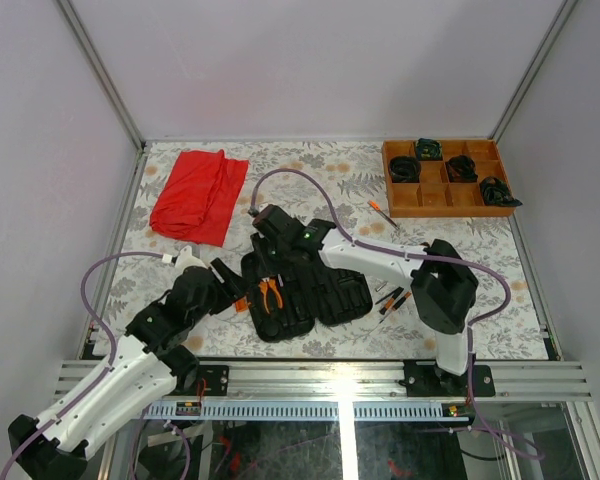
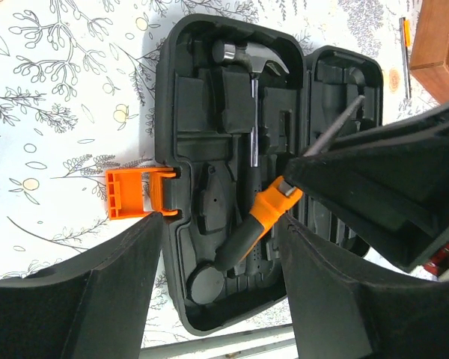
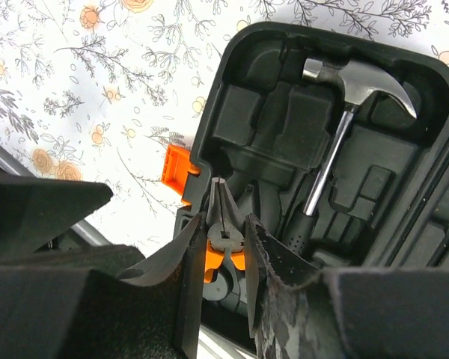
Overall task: Sort the tools into containers
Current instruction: Place the pliers in the storage box, then adjust the storage box at the center of the board, then adjust the pliers in the storage box.
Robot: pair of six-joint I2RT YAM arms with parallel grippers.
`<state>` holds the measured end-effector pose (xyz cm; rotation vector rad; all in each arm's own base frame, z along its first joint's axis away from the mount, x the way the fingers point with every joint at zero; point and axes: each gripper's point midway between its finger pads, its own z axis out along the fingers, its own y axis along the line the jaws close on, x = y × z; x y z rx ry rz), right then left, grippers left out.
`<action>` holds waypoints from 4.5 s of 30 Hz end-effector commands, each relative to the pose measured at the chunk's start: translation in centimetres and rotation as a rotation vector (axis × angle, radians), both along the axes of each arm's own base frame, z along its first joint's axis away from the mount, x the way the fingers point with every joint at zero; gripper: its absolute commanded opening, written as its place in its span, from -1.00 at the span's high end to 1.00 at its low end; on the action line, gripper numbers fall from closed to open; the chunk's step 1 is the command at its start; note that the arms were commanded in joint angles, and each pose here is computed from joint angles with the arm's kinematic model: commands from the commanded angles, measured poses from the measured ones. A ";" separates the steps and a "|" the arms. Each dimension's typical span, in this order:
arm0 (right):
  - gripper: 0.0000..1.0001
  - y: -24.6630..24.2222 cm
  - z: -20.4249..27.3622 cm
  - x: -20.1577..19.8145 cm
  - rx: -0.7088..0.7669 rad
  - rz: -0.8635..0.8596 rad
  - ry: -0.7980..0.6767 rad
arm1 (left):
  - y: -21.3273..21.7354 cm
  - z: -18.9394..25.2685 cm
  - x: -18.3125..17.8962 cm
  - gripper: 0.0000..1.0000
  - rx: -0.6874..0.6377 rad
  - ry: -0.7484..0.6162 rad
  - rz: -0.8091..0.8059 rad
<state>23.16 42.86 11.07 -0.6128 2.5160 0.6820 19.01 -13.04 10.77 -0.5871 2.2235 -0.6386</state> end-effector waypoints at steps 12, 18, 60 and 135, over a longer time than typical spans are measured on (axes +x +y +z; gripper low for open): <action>0.84 2.4 -1.9 2.5 -0.047 -0.008 -0.030 | -0.2 0.4 -0.1 -0.21 -0.042 -0.010 0.014; 0.65 2.5 -3.3 3.1 -0.071 -0.025 -0.039 | 0.1 0.2 -0.1 -0.21 -0.028 -0.006 0.020; 0.09 -7.9 -1.9 2.0 -0.099 -0.104 -0.133 | -1.5 -4.2 2.2 -0.16 0.094 0.151 -0.073; 0.37 0.7 -5.9 2.3 -0.100 0.000 -0.015 | -1.7 -6.7 2.5 0.40 0.094 0.160 -0.165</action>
